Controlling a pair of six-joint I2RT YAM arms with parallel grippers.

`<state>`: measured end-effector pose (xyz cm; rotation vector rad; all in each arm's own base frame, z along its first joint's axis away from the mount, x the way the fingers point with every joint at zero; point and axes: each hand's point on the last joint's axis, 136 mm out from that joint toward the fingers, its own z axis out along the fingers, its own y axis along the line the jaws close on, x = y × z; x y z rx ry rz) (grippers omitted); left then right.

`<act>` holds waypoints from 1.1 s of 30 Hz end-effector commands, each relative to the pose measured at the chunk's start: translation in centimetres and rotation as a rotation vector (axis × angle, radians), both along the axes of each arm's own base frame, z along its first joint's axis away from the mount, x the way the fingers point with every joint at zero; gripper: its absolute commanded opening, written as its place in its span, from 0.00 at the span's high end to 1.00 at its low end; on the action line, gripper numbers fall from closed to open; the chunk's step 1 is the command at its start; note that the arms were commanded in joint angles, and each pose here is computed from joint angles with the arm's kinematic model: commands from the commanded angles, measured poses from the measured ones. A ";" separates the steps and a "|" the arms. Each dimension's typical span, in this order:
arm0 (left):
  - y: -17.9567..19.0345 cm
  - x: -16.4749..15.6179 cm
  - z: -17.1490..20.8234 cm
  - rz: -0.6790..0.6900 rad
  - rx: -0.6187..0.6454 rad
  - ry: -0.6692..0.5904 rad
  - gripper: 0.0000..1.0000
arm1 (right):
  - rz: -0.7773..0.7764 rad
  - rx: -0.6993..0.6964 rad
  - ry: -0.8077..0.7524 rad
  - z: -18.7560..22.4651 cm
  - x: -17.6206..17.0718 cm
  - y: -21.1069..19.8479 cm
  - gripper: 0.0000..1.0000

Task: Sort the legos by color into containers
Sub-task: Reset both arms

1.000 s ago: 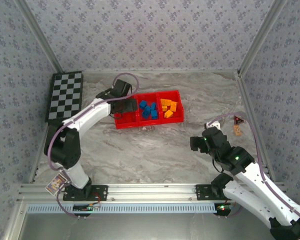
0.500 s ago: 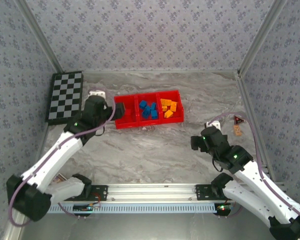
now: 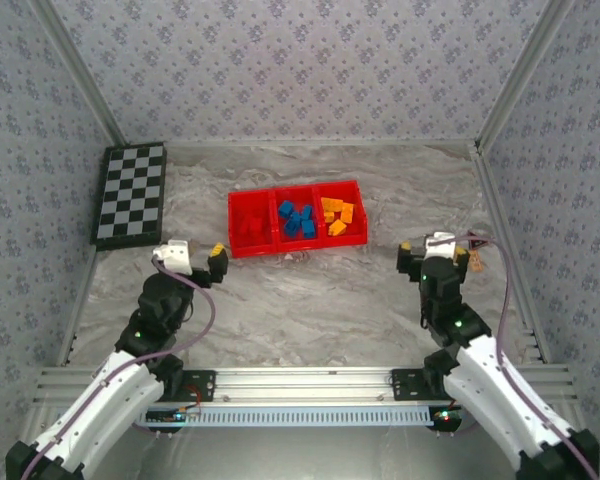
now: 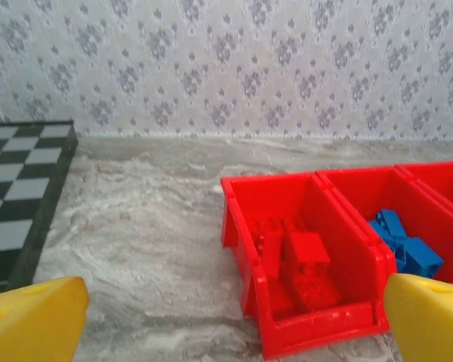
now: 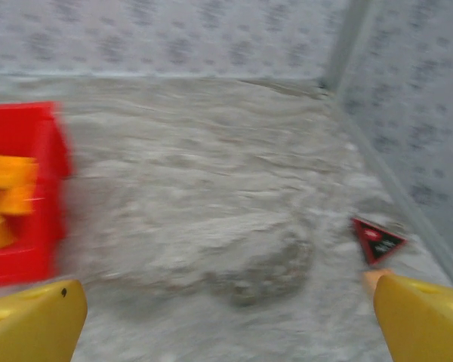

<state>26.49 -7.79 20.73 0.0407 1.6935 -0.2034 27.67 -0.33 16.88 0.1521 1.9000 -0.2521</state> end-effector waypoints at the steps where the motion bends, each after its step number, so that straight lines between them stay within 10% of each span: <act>1: 0.8 0.3 1.9 0.045 0.016 -0.084 0.00 | -0.120 0.105 -0.144 1.1 2.3 -3.8 0.00; 7: 0.7 1.1 0.3 0.061 0.069 -0.039 0.00 | -0.182 0.052 -0.103 -4.2 5.3 -6.3 0.00; 13: 2.9 2.5 -2.2 0.212 0.199 0.026 0.00 | 0.095 -0.042 -0.045 -7.6 10.8 -1.4 0.00; 33: 8.7 11.5 -10.1 0.257 0.181 0.186 0.01 | -0.021 -0.007 0.001 -7.7 10.8 -3.6 0.00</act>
